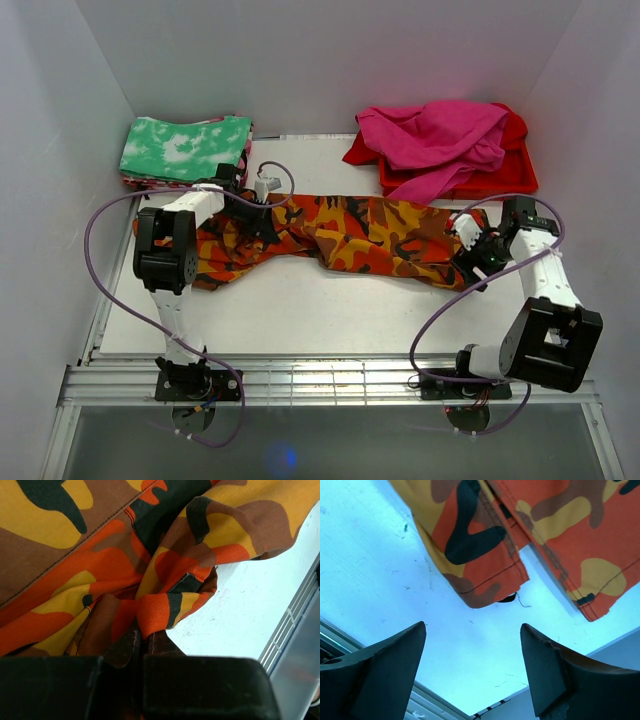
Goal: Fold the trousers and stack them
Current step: Flatten the trousers out
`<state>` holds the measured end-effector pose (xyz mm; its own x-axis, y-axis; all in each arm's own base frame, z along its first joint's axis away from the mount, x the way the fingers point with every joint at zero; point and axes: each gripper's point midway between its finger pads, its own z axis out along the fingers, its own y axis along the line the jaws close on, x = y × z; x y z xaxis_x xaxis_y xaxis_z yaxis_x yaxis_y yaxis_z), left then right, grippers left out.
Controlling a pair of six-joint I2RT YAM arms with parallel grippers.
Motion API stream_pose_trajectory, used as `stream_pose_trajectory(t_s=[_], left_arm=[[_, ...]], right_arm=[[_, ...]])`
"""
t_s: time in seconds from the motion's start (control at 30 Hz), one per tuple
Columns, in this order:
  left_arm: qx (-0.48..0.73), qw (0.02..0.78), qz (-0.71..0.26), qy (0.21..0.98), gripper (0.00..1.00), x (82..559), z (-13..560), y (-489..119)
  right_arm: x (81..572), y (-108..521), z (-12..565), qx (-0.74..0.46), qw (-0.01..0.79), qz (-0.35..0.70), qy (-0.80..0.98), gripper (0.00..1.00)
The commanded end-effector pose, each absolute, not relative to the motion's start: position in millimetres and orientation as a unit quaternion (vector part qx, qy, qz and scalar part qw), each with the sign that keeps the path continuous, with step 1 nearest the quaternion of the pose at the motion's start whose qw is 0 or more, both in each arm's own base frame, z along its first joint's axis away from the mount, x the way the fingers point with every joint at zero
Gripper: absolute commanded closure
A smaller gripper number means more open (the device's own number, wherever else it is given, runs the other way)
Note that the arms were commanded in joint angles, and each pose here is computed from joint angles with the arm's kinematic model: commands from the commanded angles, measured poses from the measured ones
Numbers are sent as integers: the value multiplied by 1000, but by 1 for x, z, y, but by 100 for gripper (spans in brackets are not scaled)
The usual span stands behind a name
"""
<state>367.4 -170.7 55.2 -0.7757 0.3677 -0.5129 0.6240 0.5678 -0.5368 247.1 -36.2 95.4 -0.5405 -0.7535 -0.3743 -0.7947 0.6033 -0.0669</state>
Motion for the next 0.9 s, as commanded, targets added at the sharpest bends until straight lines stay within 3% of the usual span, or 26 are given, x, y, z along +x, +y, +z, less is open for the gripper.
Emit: stream_pose_trajectory(t_s=[0.0, 0.23, 0.4, 0.47, 0.57, 0.6, 0.63, 0.67, 0.7, 0.87], left_arm=[[263, 130, -379, 878, 90, 356, 43, -173], [254, 103, -372, 887, 76, 349, 30, -168], [227, 104, -385, 888, 68, 356, 33, -163], [220, 117, -394, 885, 61, 364, 42, -159], [223, 151, -400, 876, 47, 374, 67, -154], [237, 167, -394, 873, 43, 377, 76, -151], [252, 193, -381, 868, 38, 380, 93, -149], [266, 210, -370, 865, 31, 382, 103, -146], [280, 225, -357, 862, 30, 381, 111, -143], [369, 337, -261, 826, 28, 373, 165, -124]], right_arm=[[235, -33, 87, -484, 189, 56, 852, 18], [239, 1, 85, -506, 216, 110, 828, 13], [235, 13, 54, -553, 207, 66, 804, 11], [226, 9, 30, -559, 182, 45, 808, 14], [239, 1, 15, -542, 180, 13, 821, 41], [241, 1, 16, -537, 178, 16, 824, 57], [242, 2, 17, -532, 174, 22, 828, 65], [249, 6, 27, -528, 185, 28, 828, 82], [251, 9, 34, -527, 191, 36, 827, 91], [250, 44, 113, -525, 249, 110, 807, 92]])
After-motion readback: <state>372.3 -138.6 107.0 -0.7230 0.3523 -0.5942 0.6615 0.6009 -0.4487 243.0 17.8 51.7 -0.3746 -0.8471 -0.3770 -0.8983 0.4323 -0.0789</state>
